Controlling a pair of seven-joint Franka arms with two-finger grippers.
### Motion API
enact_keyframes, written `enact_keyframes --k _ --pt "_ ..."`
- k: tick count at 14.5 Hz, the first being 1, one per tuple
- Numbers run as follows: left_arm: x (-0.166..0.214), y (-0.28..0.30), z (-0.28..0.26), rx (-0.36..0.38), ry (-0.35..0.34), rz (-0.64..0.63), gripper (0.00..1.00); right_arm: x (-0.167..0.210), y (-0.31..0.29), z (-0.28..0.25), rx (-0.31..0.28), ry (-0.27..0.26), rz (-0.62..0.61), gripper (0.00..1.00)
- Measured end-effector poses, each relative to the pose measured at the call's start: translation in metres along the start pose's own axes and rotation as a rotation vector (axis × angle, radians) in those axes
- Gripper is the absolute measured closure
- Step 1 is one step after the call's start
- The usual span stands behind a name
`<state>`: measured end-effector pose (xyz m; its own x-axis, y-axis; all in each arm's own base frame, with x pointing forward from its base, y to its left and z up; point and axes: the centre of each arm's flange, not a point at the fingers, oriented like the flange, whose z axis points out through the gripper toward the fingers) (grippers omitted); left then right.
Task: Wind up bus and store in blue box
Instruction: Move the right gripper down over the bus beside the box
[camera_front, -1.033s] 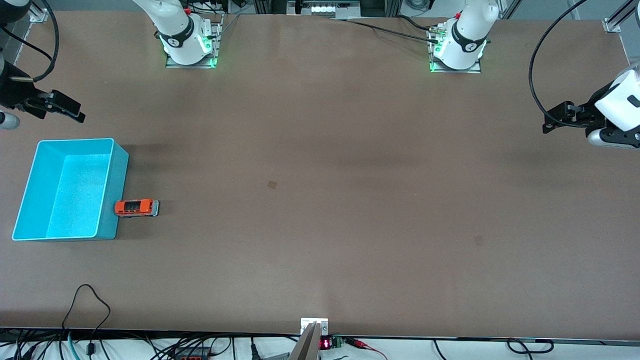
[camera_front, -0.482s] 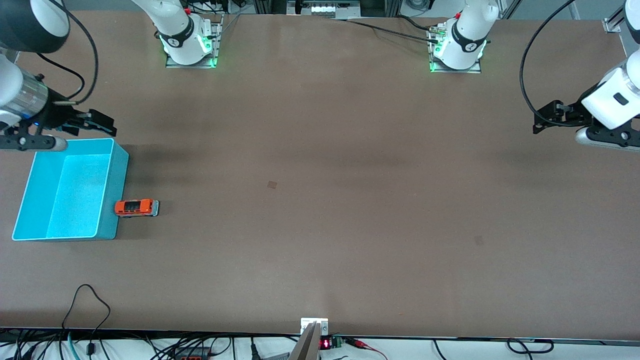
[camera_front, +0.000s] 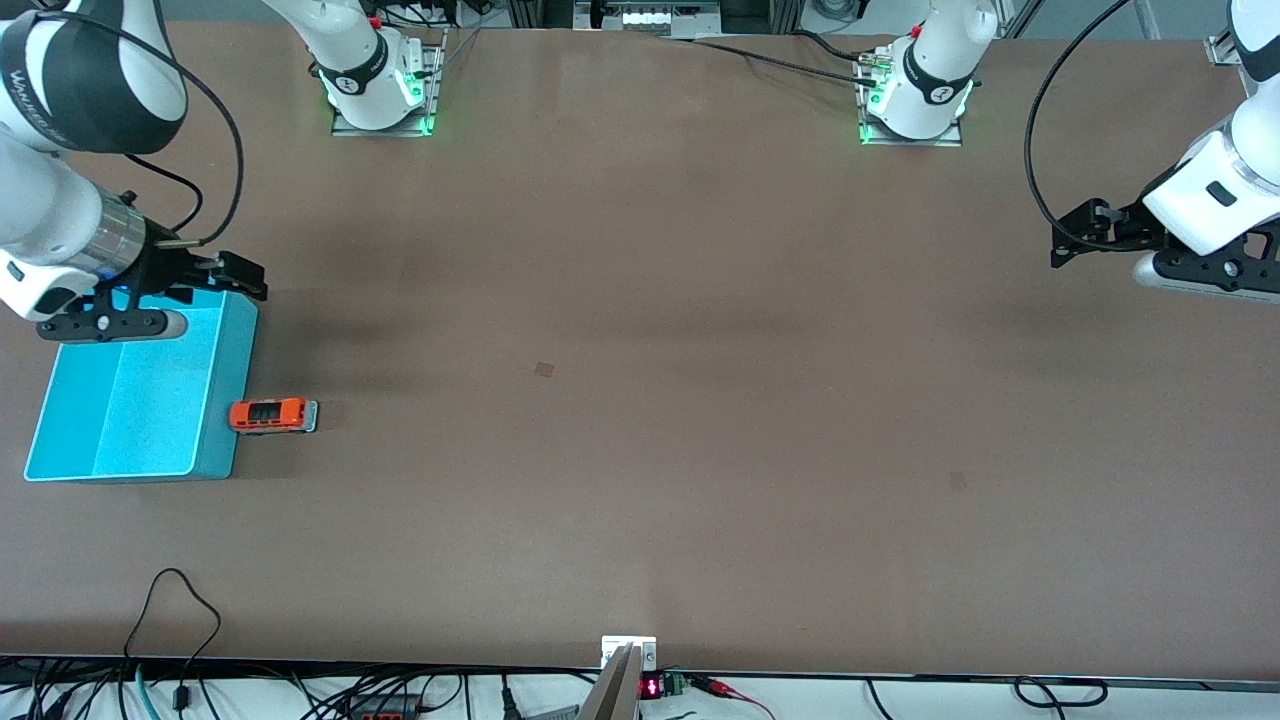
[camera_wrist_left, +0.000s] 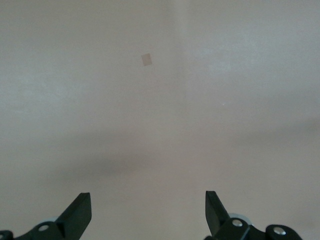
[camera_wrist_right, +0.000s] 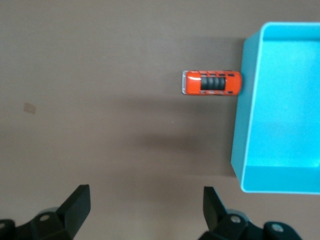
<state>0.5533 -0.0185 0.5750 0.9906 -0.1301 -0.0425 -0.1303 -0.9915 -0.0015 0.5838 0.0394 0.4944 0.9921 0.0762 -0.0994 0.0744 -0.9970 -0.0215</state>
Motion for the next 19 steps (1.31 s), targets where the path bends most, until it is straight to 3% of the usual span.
enact_keyframes --k 3,6,10,15,19 --pt "0.000 0.000 0.000 0.000 0.000 -0.002 0.00 0.010 -0.006 0.012 0.000 -0.017 -0.123 0.00" --pt "0.000 0.000 0.000 0.000 0.001 -0.004 0.00 0.027 -0.001 0.040 -0.001 -0.018 -0.335 0.00" --pt "0.000 0.000 -0.002 0.000 0.004 -0.004 0.00 0.041 0.034 0.088 -0.001 -0.019 -0.534 0.00" --pt "0.001 0.000 -0.002 0.000 0.004 -0.004 0.00 0.065 0.087 0.163 -0.032 0.033 -0.948 0.00" --pt "0.001 0.000 -0.001 0.000 0.004 -0.004 0.00 0.075 0.091 0.203 -0.036 0.025 -1.214 0.00"
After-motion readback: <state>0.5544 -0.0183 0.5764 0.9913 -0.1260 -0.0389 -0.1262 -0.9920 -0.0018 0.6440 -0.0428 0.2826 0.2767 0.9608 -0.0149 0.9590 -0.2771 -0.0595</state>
